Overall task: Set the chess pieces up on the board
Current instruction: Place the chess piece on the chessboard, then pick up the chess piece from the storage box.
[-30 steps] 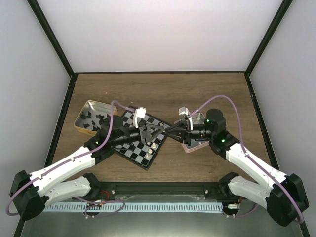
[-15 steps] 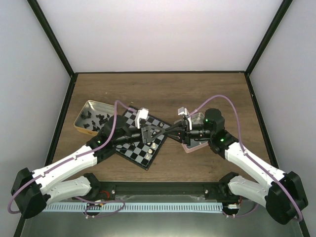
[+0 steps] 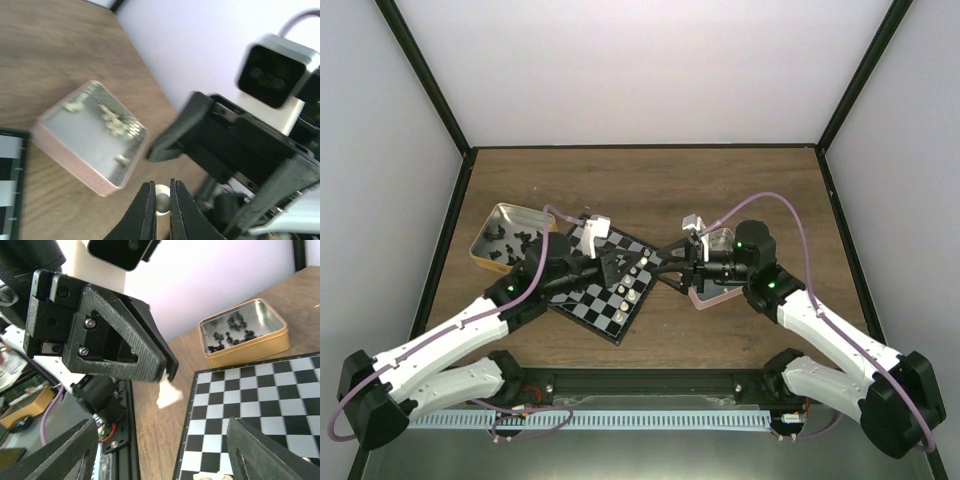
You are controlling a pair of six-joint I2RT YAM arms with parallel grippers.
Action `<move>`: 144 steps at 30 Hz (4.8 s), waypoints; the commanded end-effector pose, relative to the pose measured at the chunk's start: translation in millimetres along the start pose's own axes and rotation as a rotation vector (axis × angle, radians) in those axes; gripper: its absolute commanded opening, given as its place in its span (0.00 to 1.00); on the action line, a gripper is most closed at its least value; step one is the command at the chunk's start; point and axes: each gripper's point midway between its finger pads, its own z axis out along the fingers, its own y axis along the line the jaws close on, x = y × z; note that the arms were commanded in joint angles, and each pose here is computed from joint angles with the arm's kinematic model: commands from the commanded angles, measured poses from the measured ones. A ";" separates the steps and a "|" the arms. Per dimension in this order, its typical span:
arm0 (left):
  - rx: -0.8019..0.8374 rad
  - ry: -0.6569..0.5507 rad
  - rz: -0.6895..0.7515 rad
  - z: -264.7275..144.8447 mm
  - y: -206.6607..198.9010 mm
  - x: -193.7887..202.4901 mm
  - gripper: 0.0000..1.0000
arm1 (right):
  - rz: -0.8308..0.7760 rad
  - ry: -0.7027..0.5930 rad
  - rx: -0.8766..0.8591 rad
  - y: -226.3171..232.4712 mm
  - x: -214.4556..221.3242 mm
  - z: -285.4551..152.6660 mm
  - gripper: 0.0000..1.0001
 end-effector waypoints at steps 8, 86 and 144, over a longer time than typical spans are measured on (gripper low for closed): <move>-0.740 -0.113 0.125 -60.8 122.5 -9.2 0.04 | 0.082 -0.117 0.478 -75.7 -18.7 -21.4 0.75; -0.781 0.293 0.156 4.3 196.7 123.8 0.23 | 0.208 -0.059 0.692 -126.4 9.2 -27.3 0.74; -0.625 -0.143 0.365 -51.9 69.4 -27.5 0.59 | 0.605 0.165 1.403 -302.1 119.9 -113.5 0.18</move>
